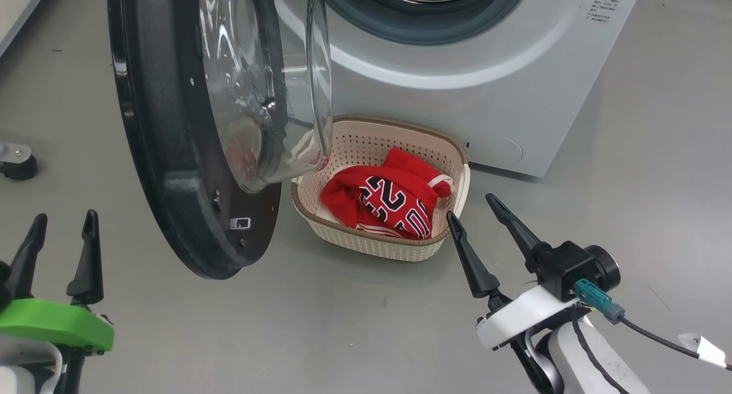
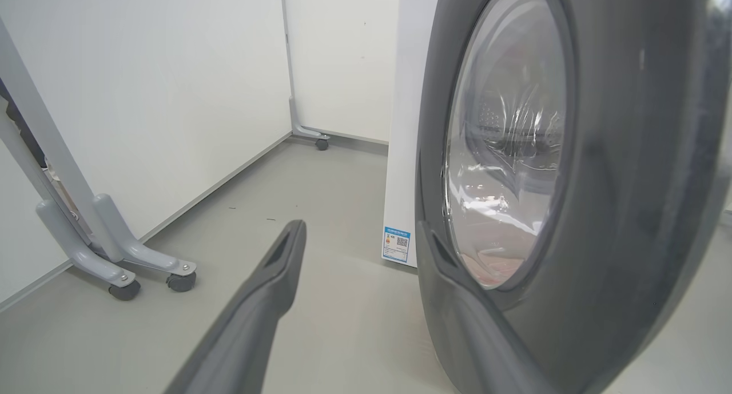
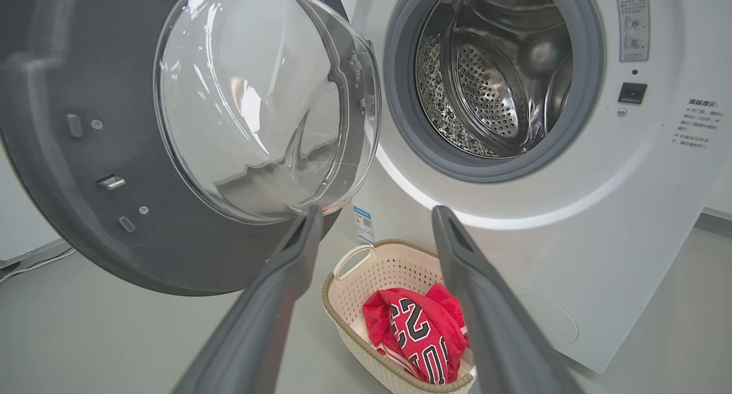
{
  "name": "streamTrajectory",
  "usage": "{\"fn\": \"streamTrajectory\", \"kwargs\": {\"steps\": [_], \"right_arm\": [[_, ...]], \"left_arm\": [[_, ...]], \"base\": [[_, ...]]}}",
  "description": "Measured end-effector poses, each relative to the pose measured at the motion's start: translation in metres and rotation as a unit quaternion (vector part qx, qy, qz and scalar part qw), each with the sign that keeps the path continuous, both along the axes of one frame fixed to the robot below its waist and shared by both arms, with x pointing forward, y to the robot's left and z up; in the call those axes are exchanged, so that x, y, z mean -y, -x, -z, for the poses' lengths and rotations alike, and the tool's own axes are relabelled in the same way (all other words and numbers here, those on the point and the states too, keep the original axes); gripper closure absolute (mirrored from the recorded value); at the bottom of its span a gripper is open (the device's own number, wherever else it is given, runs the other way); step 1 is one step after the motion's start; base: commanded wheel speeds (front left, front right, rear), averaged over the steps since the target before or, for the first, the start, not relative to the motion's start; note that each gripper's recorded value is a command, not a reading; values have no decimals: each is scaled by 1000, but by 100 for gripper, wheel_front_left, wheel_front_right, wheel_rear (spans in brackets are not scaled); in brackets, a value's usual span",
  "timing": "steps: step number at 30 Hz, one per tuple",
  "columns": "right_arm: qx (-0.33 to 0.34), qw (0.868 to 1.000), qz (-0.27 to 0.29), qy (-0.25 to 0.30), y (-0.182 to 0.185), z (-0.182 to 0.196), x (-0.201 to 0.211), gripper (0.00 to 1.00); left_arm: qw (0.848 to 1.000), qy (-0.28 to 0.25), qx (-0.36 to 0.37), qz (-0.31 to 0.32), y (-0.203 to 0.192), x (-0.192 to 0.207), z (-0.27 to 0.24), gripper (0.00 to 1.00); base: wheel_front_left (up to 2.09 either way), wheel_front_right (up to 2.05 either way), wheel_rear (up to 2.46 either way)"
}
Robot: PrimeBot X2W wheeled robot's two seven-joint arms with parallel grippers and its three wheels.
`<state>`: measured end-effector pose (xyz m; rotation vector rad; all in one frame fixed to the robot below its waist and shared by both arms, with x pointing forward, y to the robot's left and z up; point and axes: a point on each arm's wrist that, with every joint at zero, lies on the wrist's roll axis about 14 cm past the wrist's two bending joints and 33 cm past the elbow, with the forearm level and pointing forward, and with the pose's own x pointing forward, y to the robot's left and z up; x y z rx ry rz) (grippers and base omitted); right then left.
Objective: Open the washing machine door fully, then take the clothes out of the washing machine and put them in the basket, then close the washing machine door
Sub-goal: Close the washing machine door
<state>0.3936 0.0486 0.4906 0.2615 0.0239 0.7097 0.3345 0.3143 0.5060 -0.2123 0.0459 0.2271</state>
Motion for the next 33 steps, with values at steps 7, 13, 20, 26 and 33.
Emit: {"fn": "streamTrajectory", "kwargs": {"steps": [7, 13, 20, 26, 33], "right_arm": [[-1, 1000, 3, 0, -1, 0, 2, 0], [0, 1000, 6, -1, -2, -1, 3, 0], [1, 1000, 7, -2, -2, -2, 3, 0], [1, 1000, 5, -4, -2, -3, 2, 0], [2, 1000, 5, -4, -2, -3, 2, 0]], "left_arm": [[1000, 0, 2, -4, 1, -1, 6, 0], [1000, 1, 2, 4, 1, 6, 9, 0], [1000, -5, -2, 10, 2, 8, 13, 0], [1000, -9, -3, 7, 5, 5, 15, 0], [1000, -10, -5, 2, 7, 2, 17, 0]], "base": [[0, 0, 0], [0, 0, 0], [0, 0, 0], [0, 0, 0], [0, 0, 0]]}}
